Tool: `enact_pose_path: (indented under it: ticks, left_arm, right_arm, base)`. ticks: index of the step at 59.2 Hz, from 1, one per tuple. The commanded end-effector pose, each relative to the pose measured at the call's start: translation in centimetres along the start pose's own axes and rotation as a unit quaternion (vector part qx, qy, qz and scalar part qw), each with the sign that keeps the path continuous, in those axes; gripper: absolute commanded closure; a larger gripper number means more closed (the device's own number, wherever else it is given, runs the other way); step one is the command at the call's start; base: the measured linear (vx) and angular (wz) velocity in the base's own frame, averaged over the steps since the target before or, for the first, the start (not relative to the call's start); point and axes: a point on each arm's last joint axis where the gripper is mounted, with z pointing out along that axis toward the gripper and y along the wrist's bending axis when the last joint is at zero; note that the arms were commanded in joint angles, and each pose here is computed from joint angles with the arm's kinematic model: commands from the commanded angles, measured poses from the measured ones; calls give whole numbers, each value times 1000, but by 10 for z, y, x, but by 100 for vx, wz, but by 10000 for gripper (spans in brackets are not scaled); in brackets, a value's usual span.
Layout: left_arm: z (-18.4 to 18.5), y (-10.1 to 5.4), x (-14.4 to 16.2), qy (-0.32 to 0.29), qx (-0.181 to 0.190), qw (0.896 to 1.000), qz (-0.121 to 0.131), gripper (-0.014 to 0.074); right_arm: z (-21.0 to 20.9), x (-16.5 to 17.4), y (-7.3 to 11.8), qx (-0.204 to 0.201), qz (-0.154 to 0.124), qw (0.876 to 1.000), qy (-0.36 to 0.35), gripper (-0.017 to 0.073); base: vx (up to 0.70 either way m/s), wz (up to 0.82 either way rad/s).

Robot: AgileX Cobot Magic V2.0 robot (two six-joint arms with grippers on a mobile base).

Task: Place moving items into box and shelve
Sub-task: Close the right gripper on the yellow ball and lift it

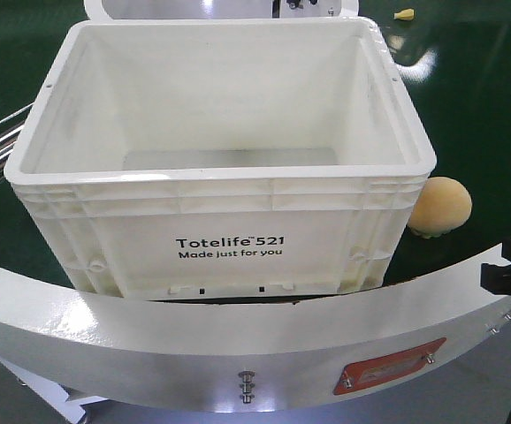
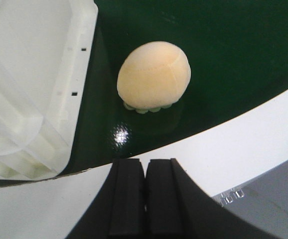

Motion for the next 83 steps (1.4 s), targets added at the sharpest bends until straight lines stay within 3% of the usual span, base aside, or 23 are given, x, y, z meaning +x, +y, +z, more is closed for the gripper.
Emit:
enact_pose_path:
  ticks: [1,12,20,32,39,43,53,73,83]
  left_arm:
    - [-4,1,-12,-36,-3,999,5,492]
    - [-4,2,-11,-28,-13,999,16,235]
    - [-3,2,-11,-27,-13,999,16,99]
    - [-3,3,-10,-20,-14,1000,16,67]
    - [-3,3,-9,-14,-15,1000,16,66]
    - [-3,3,-8,-14,-15,1000,15,66]
    - [-3,3,-9,-16,-15,1000,16,66]
    - [-3,3,-9,-18,-15,1000,16,66]
    - [-3,3,-9,-18,-15,1000,16,66]
  right_arm:
    - [-1,-15,-2,6,3,999,-38,298]
    - [11,-15,-3,10,28,999,-13,-45]
    - [24,-16,-7,31,55,998,19,-150]
    - [44,-48,-10,37,63,996,45,-146]
    - [62,-68,-24,39,115,991,62,-145]
    - [73,-78,-34,29,127,989,74,-145]
    - [104,-97,-41,-26,126,987,96,-145]
    - [167,-98,-46,-45,128,979,154,-143]
    - [186,-88,-41,-80,109,974,182,-129]
  base:
    - [0,0]
    - [0,0]
    - [0,0]
    - [0,0]
    - [0,0]
    - [0,0]
    - [0,0]
    - [0,0]
    - [0,0]
